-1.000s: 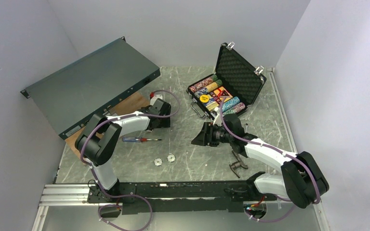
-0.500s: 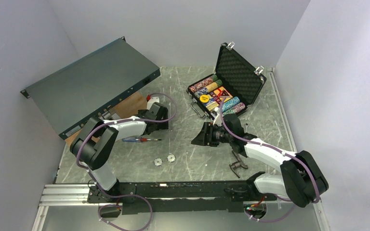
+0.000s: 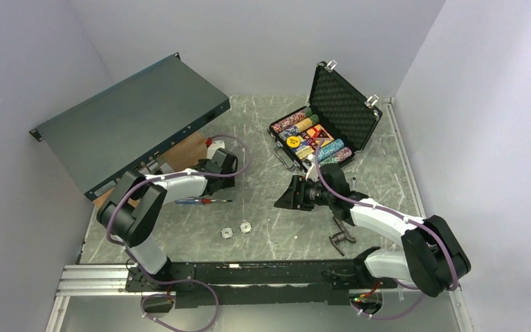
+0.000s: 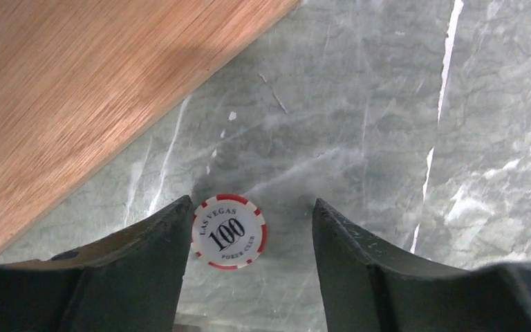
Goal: Pack up texas hold em set
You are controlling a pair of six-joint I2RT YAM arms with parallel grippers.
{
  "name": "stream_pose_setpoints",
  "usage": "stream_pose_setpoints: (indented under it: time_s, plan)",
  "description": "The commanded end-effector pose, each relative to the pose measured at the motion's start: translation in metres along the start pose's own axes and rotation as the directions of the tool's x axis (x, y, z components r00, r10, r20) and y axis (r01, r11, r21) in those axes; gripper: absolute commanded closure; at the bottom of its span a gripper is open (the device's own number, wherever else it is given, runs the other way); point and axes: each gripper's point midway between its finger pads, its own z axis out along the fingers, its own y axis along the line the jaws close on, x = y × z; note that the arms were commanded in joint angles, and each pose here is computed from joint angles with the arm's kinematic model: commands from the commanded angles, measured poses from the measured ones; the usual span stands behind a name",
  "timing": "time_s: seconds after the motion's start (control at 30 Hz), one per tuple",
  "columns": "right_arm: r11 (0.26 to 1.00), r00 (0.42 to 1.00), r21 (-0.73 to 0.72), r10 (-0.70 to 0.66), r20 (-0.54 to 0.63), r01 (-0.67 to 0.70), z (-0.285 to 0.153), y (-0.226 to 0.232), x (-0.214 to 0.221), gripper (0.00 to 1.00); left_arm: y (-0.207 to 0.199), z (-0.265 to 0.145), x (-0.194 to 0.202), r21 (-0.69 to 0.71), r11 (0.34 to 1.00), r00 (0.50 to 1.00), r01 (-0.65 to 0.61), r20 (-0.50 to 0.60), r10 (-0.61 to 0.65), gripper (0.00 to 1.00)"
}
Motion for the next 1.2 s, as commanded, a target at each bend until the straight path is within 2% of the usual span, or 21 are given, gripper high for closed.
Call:
stream_pose_setpoints:
  time_s: [0.0,0.13,0.17,0.37,0.53,0.7,0.77,0.83,0.93,1.0,1.17]
  plan:
    - [0.999,0.999,-0.023,-0.027,0.043,0.028,0.002,0.005,-0.011,0.37,0.029,-0.012,0.084,-0.045,0.993,0.962,-0.11,-0.257,0.095,0.38]
    - [0.999,0.999,-0.027,-0.025,0.039,0.026,0.004,0.005,-0.011,0.37,0.013,-0.025,0.093,-0.011,0.986,0.954,-0.164,-0.256,0.156,0.43]
    - [0.999,0.999,-0.028,-0.025,0.037,0.026,0.004,0.006,-0.011,0.37,-0.003,-0.032,0.099,0.024,0.982,0.947,-0.186,-0.262,0.185,0.45]
    - [0.999,0.999,-0.019,-0.028,0.041,0.029,0.003,0.005,-0.011,0.37,-0.031,-0.042,0.113,0.092,0.975,0.935,-0.204,-0.275,0.222,0.44]
    - [1.0,0.999,-0.017,-0.025,0.04,0.025,0.003,0.003,-0.009,0.37,-0.025,-0.04,0.102,0.063,0.974,0.94,-0.219,-0.256,0.228,0.35]
    - [1.0,0.999,-0.013,-0.026,0.043,0.026,0.002,0.002,-0.008,0.36,-0.01,-0.033,0.085,0.054,0.985,0.953,-0.165,-0.249,0.173,0.09]
    - [1.0,0.999,-0.012,-0.024,0.042,0.025,0.002,0.002,-0.008,0.37,-0.006,-0.028,0.081,0.059,0.988,0.956,-0.141,-0.25,0.151,0.07]
    - [1.0,0.999,-0.012,-0.023,0.042,0.023,0.003,0.001,-0.008,0.37,-0.007,-0.024,0.077,0.077,0.988,0.957,-0.136,-0.248,0.151,0.09]
    - [1.0,0.999,-0.015,-0.02,0.038,0.02,0.004,0.001,-0.008,0.37,-0.015,-0.02,0.078,0.094,0.986,0.952,-0.138,-0.263,0.159,0.23]
    - [1.0,0.999,-0.017,-0.019,0.038,0.019,0.005,0.002,-0.008,0.36,-0.017,-0.019,0.085,0.098,0.987,0.948,-0.13,-0.279,0.152,0.28]
    - [1.0,0.999,-0.015,-0.013,0.041,0.013,0.006,-0.001,-0.007,0.37,-0.014,-0.015,0.106,0.073,0.987,0.932,-0.146,-0.325,0.161,0.3]
